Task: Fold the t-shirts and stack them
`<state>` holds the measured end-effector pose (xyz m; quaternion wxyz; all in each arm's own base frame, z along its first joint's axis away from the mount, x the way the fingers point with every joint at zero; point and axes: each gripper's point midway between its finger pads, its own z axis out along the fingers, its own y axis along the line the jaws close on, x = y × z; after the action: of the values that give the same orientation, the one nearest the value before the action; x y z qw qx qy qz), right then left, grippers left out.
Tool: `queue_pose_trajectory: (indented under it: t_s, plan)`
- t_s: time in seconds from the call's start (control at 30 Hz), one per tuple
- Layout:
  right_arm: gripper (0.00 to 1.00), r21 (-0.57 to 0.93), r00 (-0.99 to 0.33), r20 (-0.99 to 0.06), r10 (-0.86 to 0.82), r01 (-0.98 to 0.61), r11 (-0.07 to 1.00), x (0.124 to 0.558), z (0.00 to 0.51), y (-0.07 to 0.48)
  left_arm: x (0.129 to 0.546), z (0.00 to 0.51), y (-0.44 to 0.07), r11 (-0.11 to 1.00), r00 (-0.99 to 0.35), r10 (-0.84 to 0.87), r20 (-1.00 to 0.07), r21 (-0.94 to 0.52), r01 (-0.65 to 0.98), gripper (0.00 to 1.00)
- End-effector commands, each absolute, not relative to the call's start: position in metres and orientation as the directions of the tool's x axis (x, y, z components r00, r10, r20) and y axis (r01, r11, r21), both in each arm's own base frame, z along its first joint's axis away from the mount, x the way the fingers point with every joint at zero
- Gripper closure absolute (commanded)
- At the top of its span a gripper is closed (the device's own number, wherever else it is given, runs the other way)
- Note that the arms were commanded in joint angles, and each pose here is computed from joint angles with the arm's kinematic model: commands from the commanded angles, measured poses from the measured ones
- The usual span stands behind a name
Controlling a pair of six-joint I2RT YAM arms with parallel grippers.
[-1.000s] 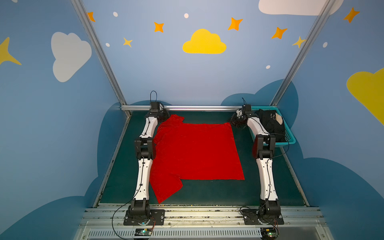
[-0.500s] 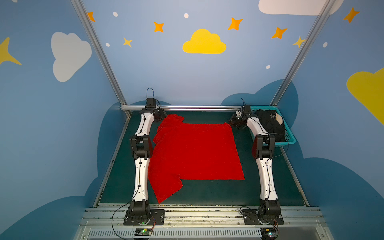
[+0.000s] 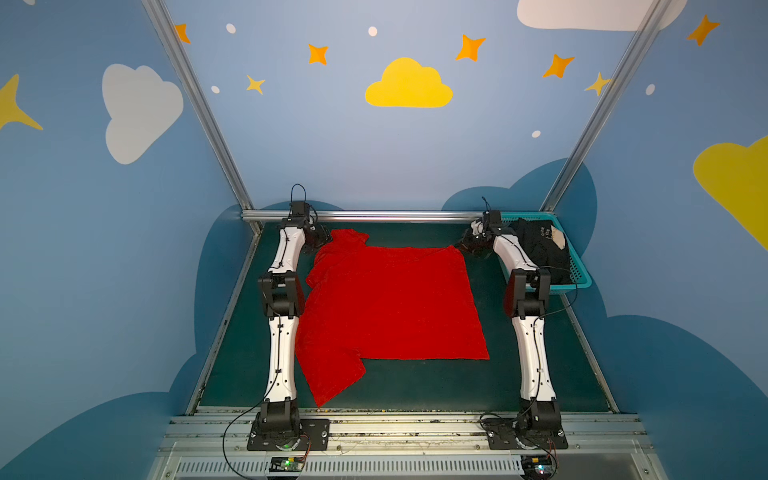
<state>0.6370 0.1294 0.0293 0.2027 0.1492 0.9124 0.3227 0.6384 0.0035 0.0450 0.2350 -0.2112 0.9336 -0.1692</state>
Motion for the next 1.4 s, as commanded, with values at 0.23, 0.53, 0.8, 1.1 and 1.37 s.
queue_pose_trajectory:
  t_s: [0.23, 0.53, 0.8, 1.1, 1.37]
  plan:
    - [1.0, 0.647, -0.896, -0.251, 0.366, 0.125, 0.752, 0.618, 0.048, 0.143, 0.607, 0.01, -0.018, 0.867, -0.873, -0.432, -0.225, -0.371, -0.333, 0.41]
    - [1.0, 0.646, -0.9, -0.251, 0.357, 0.119, 0.754, 0.615, 0.051, 0.144, 0.627, 0.036, -0.011, 0.869, -0.825, -0.458, -0.332, -0.365, -0.335, 0.81]
    - [1.0, 0.626, -0.892, -0.327, 0.313, 0.044, 0.779, 0.613, 0.088, 0.14, 0.634, 0.083, -0.008, 0.886, -0.793, -0.431, -0.431, -0.367, -0.282, 0.95]
    - [1.0, 0.593, -0.889, -0.384, 0.249, -0.03, 0.805, 0.589, 0.121, 0.137, 0.618, 0.104, -0.015, 0.911, -0.814, -0.366, -0.451, -0.354, -0.213, 0.95]
    - [1.0, 0.527, -0.916, -0.356, 0.184, -0.034, 0.849, 0.542, 0.113, 0.131, 0.598, 0.096, -0.016, 0.922, -0.835, -0.345, -0.428, -0.323, -0.215, 0.95]
